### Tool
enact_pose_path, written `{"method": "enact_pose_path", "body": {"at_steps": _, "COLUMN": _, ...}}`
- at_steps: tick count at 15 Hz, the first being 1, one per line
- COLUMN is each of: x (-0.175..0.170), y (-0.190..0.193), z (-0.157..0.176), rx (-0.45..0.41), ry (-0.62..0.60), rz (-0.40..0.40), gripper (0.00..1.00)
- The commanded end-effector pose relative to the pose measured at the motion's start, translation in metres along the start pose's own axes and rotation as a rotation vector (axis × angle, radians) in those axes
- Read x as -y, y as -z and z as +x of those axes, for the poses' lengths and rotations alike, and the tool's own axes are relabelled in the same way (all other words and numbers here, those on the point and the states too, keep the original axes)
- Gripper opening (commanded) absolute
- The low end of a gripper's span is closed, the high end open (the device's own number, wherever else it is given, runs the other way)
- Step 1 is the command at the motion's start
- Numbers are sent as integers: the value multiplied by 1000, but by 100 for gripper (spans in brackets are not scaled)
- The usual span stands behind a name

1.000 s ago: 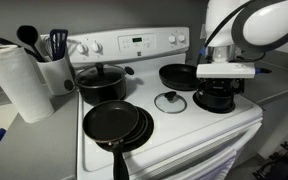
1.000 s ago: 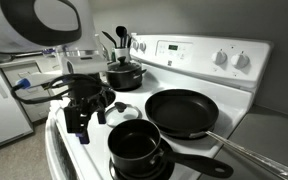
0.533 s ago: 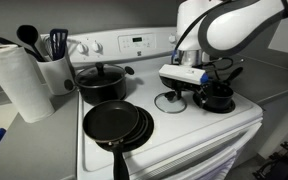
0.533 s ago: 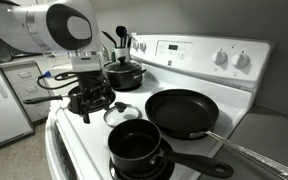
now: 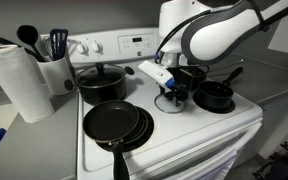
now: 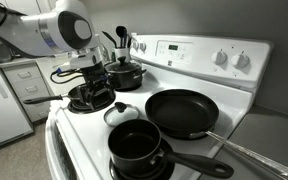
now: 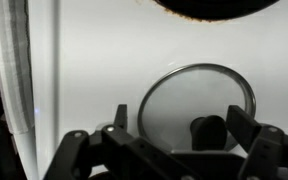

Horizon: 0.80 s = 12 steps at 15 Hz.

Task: Put the glass lid on top of the black pot on the bottom right plate of the stove

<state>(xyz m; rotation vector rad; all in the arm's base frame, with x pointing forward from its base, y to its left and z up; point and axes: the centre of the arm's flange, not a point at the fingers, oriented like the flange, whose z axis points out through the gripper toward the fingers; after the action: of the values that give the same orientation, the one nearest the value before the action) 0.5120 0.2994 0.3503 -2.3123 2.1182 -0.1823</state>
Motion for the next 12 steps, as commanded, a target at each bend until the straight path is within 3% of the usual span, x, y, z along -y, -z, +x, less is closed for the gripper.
{"method": "enact_pose_path", "body": {"at_steps": 1, "x": 6, "y": 19, "z": -3, "rx": -29, "ry": -88, "rz": 55, "gripper": 100}}
{"method": "enact_pose_path", "body": {"at_steps": 7, "x": 18, "y": 10, "z": 34, "rx": -66, "ry": -228, "rz": 63, "gripper": 100}}
{"method": "enact_pose_path", "body": {"at_steps": 9, "x": 19, "y": 5, "z": 46, "rx": -52, "ry": -209, "rz": 20, "gripper": 100}}
{"method": "enact_pose_path", "body": {"at_steps": 11, "x": 51, "y": -35, "z": 50, "rx": -4, "ry": -148, "rz": -46, "gripper": 100}}
{"method": "enact_pose_path", "body": {"at_steps": 12, "x": 48, "y": -38, "z": 54, "rx": 24, "ry": -99, "rz": -75, "gripper": 100}}
